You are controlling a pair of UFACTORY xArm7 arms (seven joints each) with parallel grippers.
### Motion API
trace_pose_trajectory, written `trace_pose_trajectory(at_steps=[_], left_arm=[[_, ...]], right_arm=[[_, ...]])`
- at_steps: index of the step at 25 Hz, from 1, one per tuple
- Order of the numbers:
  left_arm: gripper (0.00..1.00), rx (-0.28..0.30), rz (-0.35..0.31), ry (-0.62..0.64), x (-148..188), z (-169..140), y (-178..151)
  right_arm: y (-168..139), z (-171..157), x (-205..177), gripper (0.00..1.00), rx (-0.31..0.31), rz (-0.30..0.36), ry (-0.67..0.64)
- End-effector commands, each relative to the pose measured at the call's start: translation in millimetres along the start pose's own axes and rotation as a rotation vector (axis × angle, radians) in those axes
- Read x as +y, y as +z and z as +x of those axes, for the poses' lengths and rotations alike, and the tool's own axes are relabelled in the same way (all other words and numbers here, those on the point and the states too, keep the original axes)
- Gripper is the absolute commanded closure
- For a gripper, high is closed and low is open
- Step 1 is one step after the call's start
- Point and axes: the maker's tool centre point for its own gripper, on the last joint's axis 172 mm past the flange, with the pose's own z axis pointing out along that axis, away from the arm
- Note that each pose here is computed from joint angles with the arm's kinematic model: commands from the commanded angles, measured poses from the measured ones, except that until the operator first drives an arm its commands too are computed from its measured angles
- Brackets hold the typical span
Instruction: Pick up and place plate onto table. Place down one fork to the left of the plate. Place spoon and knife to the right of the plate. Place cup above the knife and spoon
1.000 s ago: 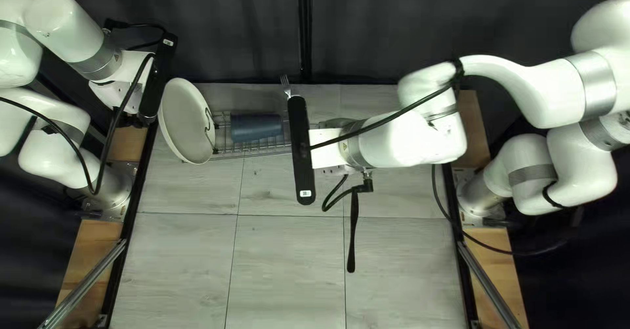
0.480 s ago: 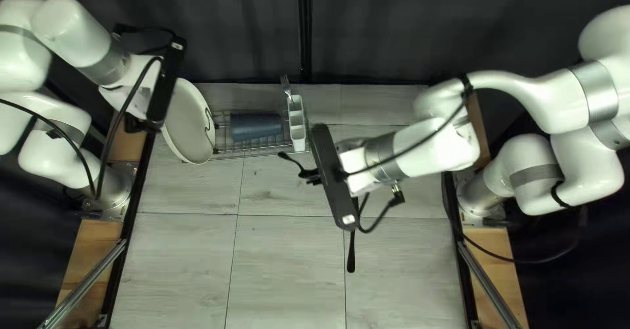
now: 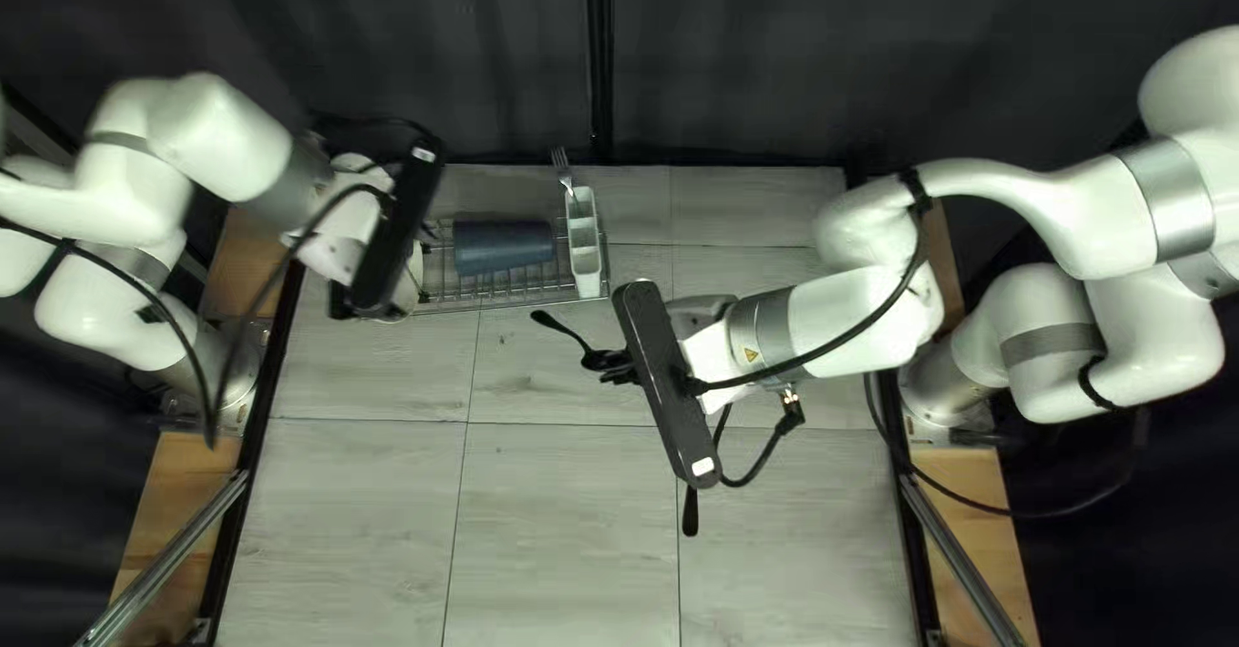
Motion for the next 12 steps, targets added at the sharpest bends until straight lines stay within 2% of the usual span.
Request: trace_pose_trajectory(at_steps=[1,12], left_arm=[[0.0,0.042,-0.036,0.048,-11.7,19.5,17.4],[0.0,0.099,-0.134,0.125,-35.9,65.0,56.7]], right_arm=[[0.0,0.0,0.0,1.0,0.0,0.0,0.0],[0.0,0.0,0.0,1.0,0.0,0.0,0.0]])
